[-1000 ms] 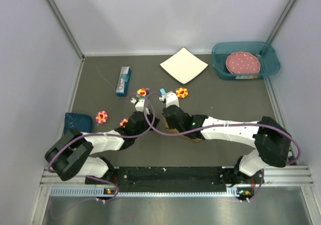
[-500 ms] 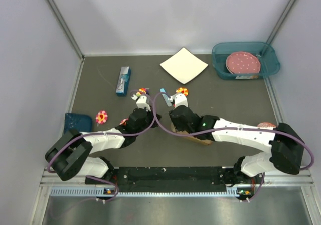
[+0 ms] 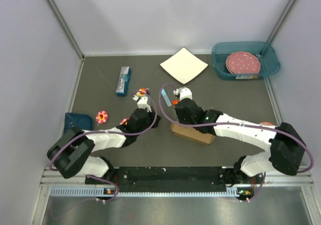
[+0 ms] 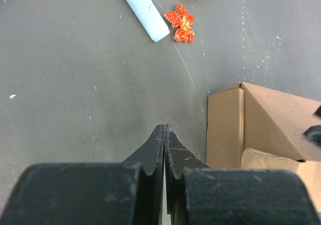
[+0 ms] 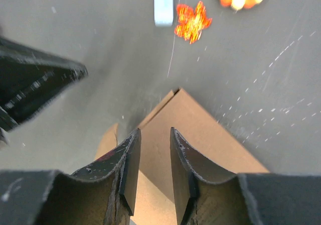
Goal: Fold the paper box
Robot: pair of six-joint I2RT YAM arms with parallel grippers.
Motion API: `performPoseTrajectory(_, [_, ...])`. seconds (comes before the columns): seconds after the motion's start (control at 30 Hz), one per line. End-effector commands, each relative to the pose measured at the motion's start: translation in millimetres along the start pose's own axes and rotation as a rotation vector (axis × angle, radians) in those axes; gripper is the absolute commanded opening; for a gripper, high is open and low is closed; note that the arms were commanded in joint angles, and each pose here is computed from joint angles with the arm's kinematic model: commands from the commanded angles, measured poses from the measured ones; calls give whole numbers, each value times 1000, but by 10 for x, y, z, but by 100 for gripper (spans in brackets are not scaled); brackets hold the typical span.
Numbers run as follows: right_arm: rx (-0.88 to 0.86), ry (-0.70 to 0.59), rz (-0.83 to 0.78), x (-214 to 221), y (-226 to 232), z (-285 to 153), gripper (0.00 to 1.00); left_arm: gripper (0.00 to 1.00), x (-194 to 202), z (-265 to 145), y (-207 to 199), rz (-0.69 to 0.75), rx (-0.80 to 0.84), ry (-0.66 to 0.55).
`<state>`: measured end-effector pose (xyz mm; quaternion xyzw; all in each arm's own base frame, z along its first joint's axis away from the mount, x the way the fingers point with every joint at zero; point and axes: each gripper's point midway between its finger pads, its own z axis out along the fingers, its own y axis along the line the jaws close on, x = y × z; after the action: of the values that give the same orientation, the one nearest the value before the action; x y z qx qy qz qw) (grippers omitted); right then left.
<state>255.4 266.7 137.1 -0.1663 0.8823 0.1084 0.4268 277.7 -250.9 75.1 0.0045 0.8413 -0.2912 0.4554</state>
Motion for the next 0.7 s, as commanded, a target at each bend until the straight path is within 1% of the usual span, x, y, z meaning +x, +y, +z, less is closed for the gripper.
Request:
performPoseTrajectory(0.0, [-45, 161, -24, 580, 24, 135, 29, 1, -136, 82, -133, -4, 32, -35])
performPoseTrajectory(0.07, [-48, 201, -29, 766, -15, 130, 29, 1, -171, 104, -176, -3, 42, -37])
performPoseTrajectory(0.13, [-38, 192, -24, 776, -58, 96, 29, 1, -189, 126, -192, 0, 43, -40])
performPoseTrajectory(0.2, [-28, 172, -17, 740, -92, 69, 31, 1, -174, 144, -188, 1, 41, -34])
performPoseTrajectory(0.23, [-15, 144, -11, 663, -124, 41, 33, 1, -196, 151, -206, -2, 45, -39])
performPoseTrajectory(0.27, [-5, 121, -1, 584, -139, 21, 38, 1, -204, 156, -221, -5, 48, -38])
performPoseTrajectory(0.33, [29, 73, 24, 436, -205, -13, 41, 1, -237, 173, -258, -14, 56, -43])
performPoseTrajectory(0.5, [91, -38, 102, 13, -420, -301, 49, 1, -304, 200, -343, -23, 75, -48])
performPoseTrajectory(0.57, [131, -45, 148, -36, -595, -442, 52, 1, -336, 211, -380, -25, 83, -50])
performPoseTrajectory(0.6, [146, -33, 167, -4, -665, -487, 54, 1, -327, 221, -393, -26, 88, -44])
performPoseTrajectory(0.67, [189, -13, 261, 90, -875, -545, 61, 2, -348, 231, -418, -30, 93, -46])
